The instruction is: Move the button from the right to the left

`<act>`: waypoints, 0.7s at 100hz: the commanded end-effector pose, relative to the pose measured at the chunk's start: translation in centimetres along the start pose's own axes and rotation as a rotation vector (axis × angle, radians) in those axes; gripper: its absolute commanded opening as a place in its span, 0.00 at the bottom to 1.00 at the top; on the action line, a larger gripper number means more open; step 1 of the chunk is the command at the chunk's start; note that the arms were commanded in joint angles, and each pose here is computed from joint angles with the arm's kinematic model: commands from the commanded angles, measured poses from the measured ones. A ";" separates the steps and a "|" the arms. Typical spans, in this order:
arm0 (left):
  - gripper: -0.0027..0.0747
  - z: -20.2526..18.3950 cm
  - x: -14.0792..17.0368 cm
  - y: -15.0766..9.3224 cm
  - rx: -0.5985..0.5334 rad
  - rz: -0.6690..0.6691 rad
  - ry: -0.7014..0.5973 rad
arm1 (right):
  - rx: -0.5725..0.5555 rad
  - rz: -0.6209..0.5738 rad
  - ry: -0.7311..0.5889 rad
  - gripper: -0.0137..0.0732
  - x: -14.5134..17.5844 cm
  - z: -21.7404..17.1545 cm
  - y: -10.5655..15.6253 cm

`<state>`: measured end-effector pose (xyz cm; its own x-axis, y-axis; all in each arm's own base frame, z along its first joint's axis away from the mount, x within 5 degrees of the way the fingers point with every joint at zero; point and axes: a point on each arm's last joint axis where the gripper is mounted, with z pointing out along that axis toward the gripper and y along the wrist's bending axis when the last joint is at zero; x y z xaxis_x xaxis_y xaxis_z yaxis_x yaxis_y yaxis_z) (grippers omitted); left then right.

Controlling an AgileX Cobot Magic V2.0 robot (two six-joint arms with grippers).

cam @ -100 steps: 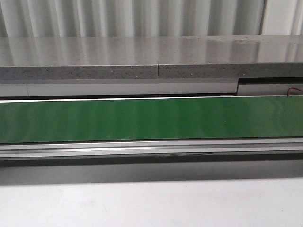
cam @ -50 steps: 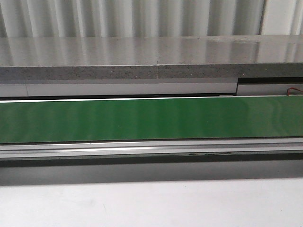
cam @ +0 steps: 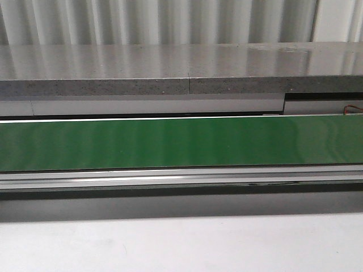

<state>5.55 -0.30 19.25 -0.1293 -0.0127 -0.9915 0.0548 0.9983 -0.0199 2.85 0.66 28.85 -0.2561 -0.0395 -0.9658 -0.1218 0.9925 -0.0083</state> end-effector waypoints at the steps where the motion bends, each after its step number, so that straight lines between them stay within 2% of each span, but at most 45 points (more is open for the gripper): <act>1: 0.01 0.0 0.4 0.0 0.002 -0.004 -0.073 | 0.013 -0.013 -0.085 0.08 -1.3 -0.2 -0.1; 50: 0.01 0.0 0.4 0.0 0.002 -0.004 -0.073 | 0.013 -0.013 -0.085 0.08 -1.3 -0.2 -0.1; 70: 0.01 0.0 0.4 0.0 0.002 -0.004 -0.073 | 0.028 -0.023 -0.152 0.08 -1.2 0.4 -0.3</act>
<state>5.55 -0.30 19.25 -0.1292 -0.0121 -0.9915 0.0548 0.9983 -0.0193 3.06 0.60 28.82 -0.2306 -0.0422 -0.9721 -0.1157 0.9932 -0.0156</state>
